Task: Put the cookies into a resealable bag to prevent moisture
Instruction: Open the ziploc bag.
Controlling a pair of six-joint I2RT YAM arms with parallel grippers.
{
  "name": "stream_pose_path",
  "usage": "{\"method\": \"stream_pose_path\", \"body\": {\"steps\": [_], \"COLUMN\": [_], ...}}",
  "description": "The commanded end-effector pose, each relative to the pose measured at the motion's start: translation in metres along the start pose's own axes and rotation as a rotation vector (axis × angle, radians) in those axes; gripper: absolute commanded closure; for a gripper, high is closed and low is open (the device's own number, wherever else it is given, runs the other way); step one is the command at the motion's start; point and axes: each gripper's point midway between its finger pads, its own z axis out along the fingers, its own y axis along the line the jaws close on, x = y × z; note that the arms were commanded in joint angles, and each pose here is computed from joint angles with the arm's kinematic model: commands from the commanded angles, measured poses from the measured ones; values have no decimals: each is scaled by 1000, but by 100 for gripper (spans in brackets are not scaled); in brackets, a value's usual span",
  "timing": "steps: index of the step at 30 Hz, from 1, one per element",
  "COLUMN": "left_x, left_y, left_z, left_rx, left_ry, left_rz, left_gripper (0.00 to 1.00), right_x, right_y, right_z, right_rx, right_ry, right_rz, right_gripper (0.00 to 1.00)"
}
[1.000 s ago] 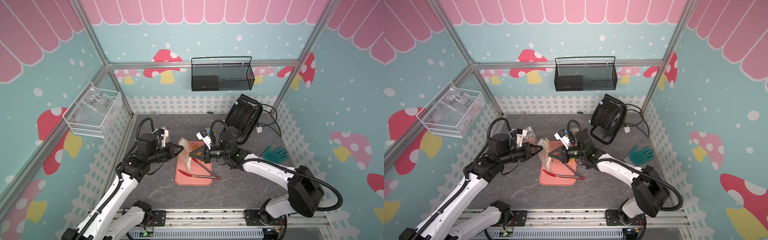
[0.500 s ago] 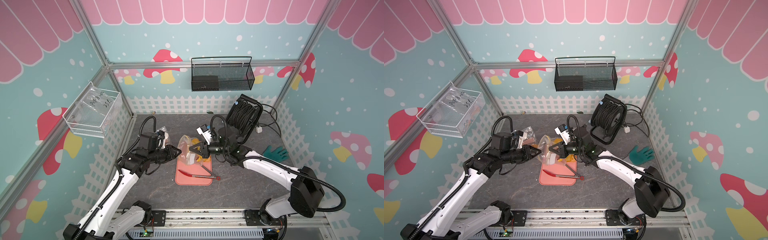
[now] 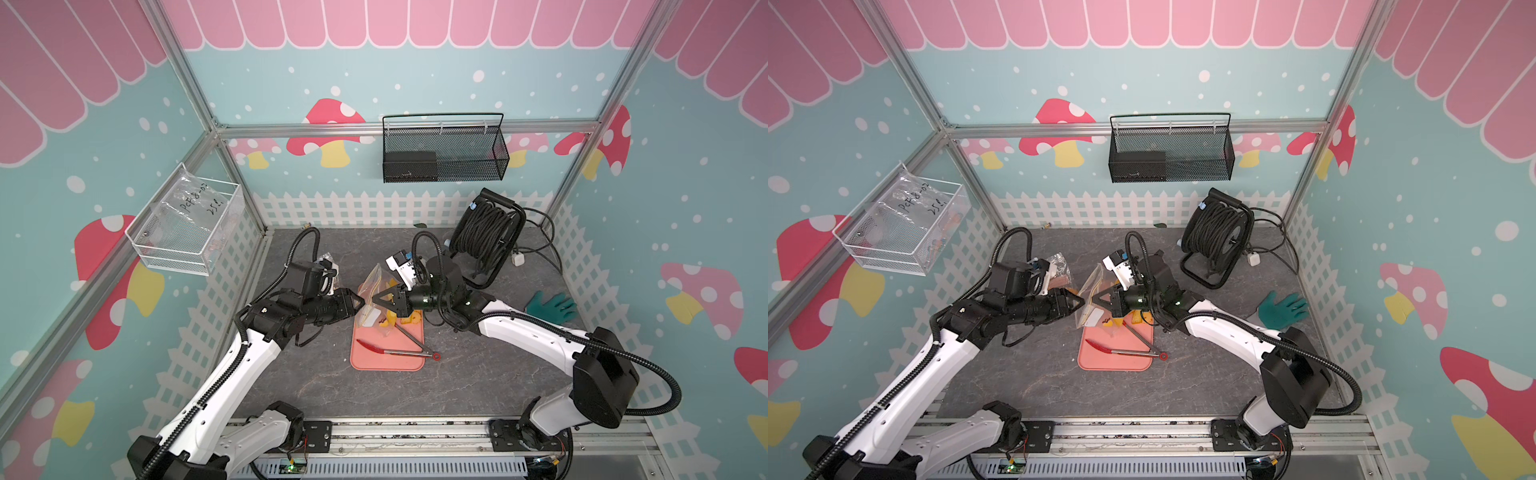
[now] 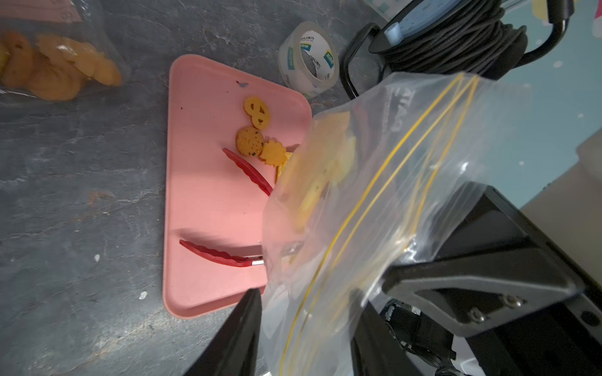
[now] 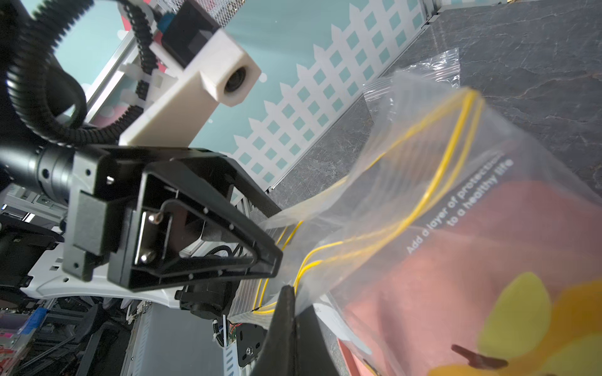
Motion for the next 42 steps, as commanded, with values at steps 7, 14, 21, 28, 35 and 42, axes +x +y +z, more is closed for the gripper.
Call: {"method": "stream_pose_path", "body": {"steps": [7,14,21,28,35,42], "left_x": [-6,-5,-14,-11,17,25], "left_y": [-8,-2,-4,3,9,27], "left_z": [8,11,-9,-42,-21,24], "left_rx": [-25,-93,-107,-212,-242,-221], "left_ry": [77,133,84,69,112,130], "left_rz": [122,192,186,137,68,30], "left_gripper": [64,76,98,99,99,99], "right_x": [-10,-12,-3,6,20,28], "right_y": [15,17,-17,-43,-59,-63], "right_z": [1,-2,-5,3,36,54], "right_rx": [-49,-42,138,227,191,122], "right_ry": [-14,-22,4,42,101,34], "right_rz": [-20,-26,-20,-9,-16,-31], "right_gripper": [100,100,100,100,100,96]}}
